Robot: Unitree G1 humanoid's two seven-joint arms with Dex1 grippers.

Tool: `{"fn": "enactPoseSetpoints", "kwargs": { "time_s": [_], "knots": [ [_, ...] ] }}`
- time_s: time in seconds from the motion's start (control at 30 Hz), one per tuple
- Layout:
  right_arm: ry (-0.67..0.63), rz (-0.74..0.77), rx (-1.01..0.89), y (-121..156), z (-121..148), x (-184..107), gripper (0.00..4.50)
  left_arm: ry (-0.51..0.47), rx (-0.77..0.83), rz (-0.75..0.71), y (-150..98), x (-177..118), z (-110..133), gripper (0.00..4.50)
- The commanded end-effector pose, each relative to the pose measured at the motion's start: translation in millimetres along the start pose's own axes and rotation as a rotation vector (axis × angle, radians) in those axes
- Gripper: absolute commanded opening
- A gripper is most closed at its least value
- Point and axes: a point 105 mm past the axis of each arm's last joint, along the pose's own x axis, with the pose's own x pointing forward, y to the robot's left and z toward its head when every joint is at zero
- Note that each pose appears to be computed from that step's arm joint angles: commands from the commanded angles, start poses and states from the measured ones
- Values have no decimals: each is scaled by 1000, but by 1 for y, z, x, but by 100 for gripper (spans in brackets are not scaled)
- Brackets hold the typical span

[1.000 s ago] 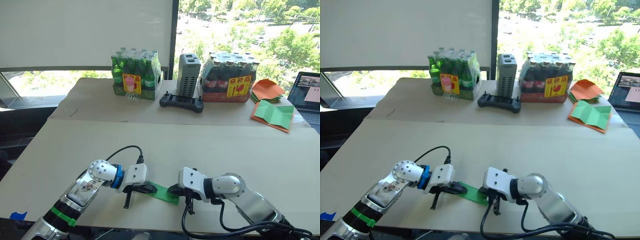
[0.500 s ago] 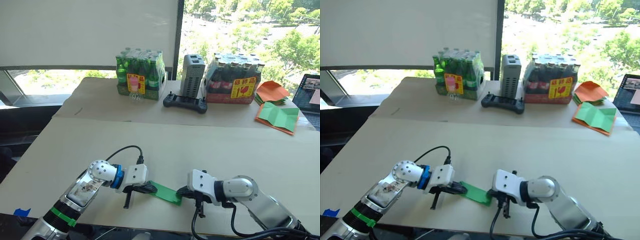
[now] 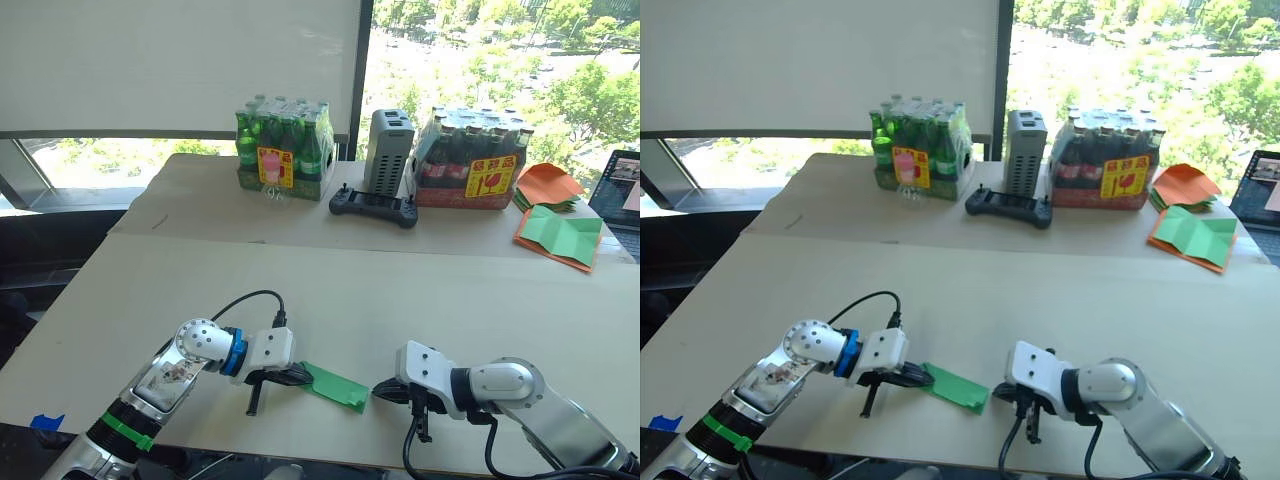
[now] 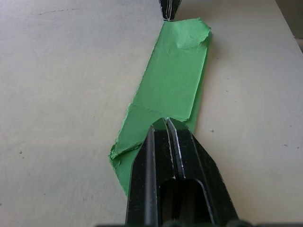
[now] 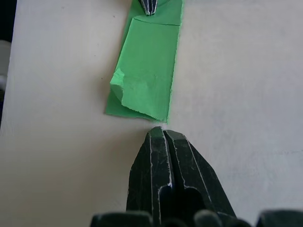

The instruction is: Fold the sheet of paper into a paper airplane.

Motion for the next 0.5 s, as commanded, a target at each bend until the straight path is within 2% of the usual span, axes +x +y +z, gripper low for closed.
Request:
{"fn": "enactPoseSetpoints", "kwargs": {
  "time_s": [0.03,0.13,0.27,0.5],
  "knots": [
    [-153,-68,-2,-18,30,-10,4,29,-9,-8,-2,2,-7,0],
    [-220,-81,-12,-23,43,-12,4,30,-9,-10,-2,1,-7,0],
    [-279,-19,-12,-11,55,-8,4,31,-8,-8,-2,1,-7,0],
    [-193,70,-45,20,40,20,4,32,-8,-3,-2,0,-6,0]
  ]
}}
